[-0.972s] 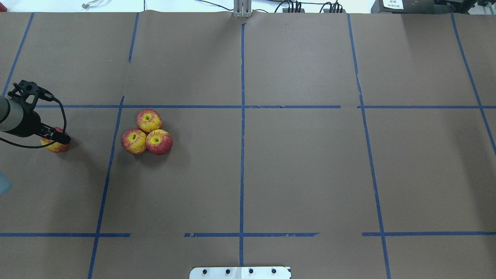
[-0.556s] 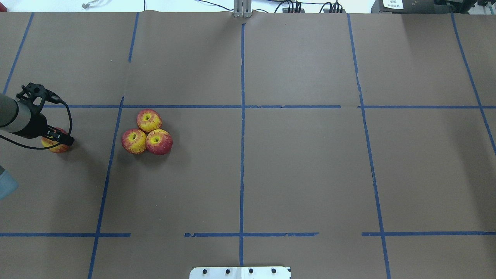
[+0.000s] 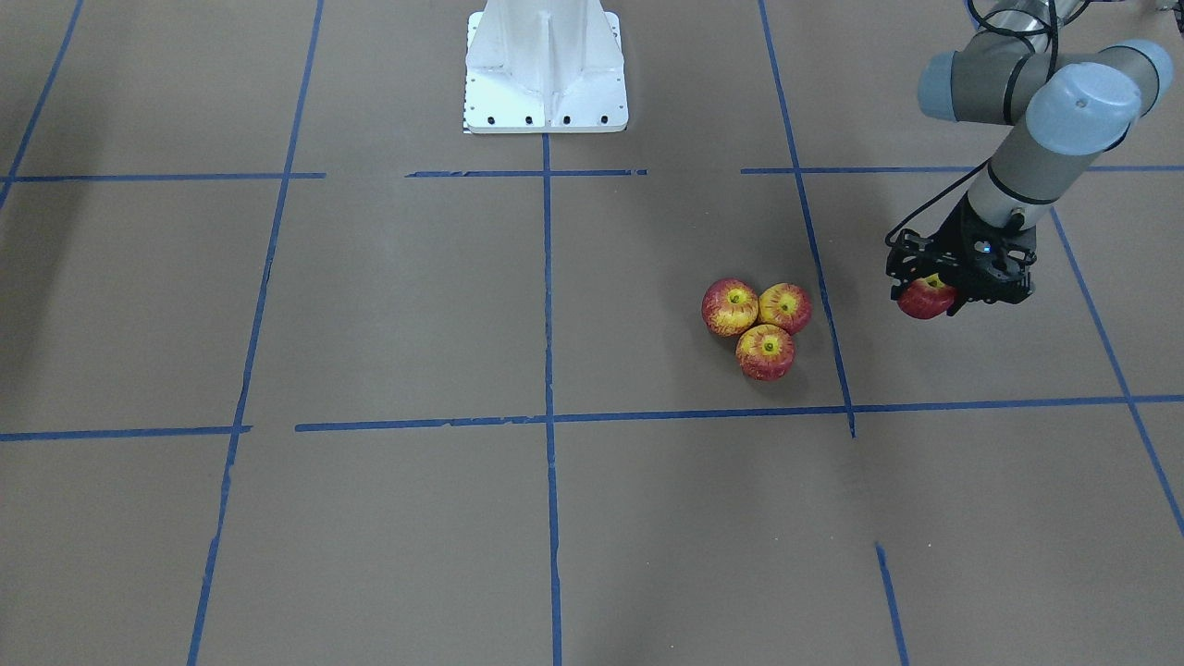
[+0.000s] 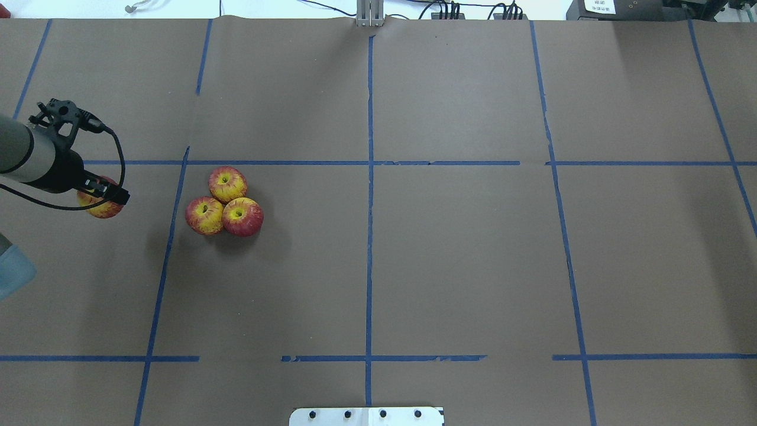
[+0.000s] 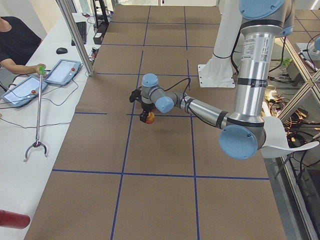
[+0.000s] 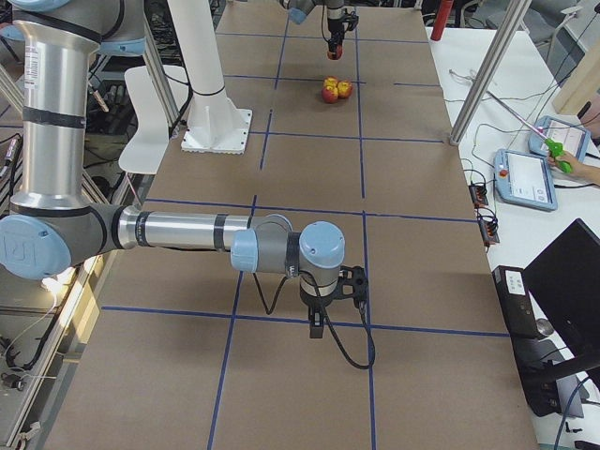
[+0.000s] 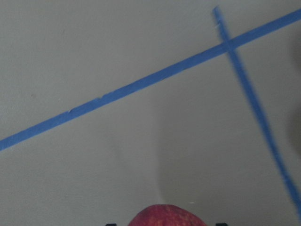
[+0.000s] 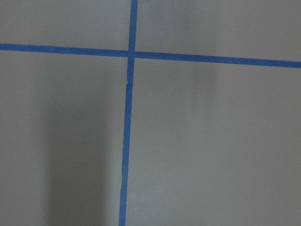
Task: Stack apples
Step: 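Carry the apple with the left gripper over the three-apple cluster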
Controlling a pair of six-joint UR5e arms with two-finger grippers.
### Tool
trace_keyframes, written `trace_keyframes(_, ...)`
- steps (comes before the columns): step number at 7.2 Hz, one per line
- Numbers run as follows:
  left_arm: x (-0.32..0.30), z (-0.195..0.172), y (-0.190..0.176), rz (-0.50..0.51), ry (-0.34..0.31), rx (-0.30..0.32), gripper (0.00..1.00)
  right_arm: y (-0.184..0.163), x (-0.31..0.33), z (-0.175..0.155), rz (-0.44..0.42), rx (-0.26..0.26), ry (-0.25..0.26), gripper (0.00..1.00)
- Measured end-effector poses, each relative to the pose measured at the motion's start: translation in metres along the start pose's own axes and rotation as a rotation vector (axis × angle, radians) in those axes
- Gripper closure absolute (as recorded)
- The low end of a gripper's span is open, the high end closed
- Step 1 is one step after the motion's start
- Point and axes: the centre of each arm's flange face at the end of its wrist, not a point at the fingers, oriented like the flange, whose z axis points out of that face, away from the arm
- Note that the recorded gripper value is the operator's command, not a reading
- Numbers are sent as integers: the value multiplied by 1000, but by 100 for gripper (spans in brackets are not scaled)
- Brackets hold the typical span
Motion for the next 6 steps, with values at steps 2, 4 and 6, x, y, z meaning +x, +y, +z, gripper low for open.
trace_keyframes(2, 64, -11, -53, -145, 63, 44, 100, 0, 0, 0, 0, 0, 0, 0)
trace_keyframes(4, 112, 5, -64, -211, 103, 18, 100, 0, 0, 0, -1, 1, -1, 0)
trace_keyframes(6, 129, 15, -61, -220, 112, -3, 100, 0, 0, 0, 0, 0, 0, 0)
